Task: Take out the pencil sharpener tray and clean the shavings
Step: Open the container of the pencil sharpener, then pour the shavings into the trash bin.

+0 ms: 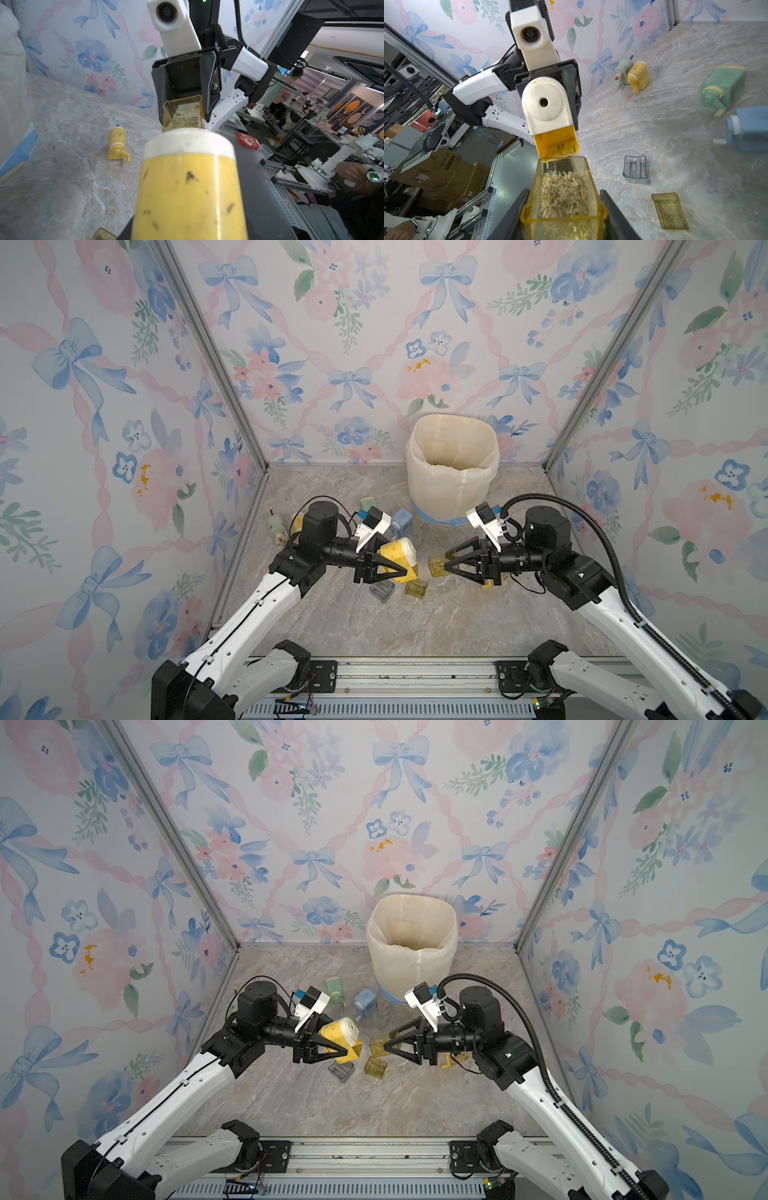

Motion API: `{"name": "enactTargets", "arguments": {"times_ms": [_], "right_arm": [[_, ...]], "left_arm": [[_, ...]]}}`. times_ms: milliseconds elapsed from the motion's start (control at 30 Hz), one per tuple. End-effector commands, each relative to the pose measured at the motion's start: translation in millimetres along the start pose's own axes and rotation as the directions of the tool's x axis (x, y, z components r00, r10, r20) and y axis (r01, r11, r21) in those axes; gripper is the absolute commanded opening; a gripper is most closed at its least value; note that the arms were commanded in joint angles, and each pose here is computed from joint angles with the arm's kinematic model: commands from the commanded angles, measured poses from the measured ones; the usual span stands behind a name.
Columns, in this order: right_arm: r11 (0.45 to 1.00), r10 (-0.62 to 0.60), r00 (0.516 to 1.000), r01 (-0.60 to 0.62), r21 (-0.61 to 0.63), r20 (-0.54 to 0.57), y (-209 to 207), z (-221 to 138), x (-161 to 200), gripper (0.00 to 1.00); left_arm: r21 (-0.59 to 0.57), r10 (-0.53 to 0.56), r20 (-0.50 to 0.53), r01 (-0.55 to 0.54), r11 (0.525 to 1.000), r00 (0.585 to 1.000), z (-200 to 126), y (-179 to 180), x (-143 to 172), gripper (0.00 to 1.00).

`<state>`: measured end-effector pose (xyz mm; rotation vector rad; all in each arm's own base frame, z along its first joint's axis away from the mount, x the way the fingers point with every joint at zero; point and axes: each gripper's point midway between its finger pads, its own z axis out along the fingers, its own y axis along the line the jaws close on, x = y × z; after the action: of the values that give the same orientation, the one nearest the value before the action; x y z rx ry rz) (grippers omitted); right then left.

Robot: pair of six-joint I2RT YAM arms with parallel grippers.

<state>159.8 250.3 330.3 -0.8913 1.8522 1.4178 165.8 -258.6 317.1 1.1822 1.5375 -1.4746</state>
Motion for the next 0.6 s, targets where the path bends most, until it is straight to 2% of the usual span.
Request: {"name": "enactTargets", "arguments": {"times_ms": [0,133,333,433,567], "right_arm": [[1.0,-0.013,1.0,0.013,0.008,0.026,9,-9,-9,0.34],[0.999,-0.028,0.999,0.028,0.017,0.043,9,-10,-15,0.34],[0.998,-0.051,0.996,0.048,0.034,0.075,7,-10,-29,0.34],[0.997,-0.066,0.994,0.062,0.045,0.089,6,-9,-37,0.34],[0.996,-0.078,0.991,0.073,0.052,0.106,5,-8,-48,0.34]], "left_arm": [[-0.09,0.043,0.028,-0.04,0.995,0.999,-8,10,-16,0.0],[-0.241,-0.012,0.056,0.025,0.97,0.998,-17,44,-22,0.0],[-0.467,-0.074,0.124,0.124,0.875,0.989,-39,96,-31,0.0],[-0.598,-0.078,0.158,0.158,0.786,0.984,-55,120,-29,0.0],[-0.754,-0.098,0.217,0.231,0.616,0.971,-82,152,-18,0.0]]}}
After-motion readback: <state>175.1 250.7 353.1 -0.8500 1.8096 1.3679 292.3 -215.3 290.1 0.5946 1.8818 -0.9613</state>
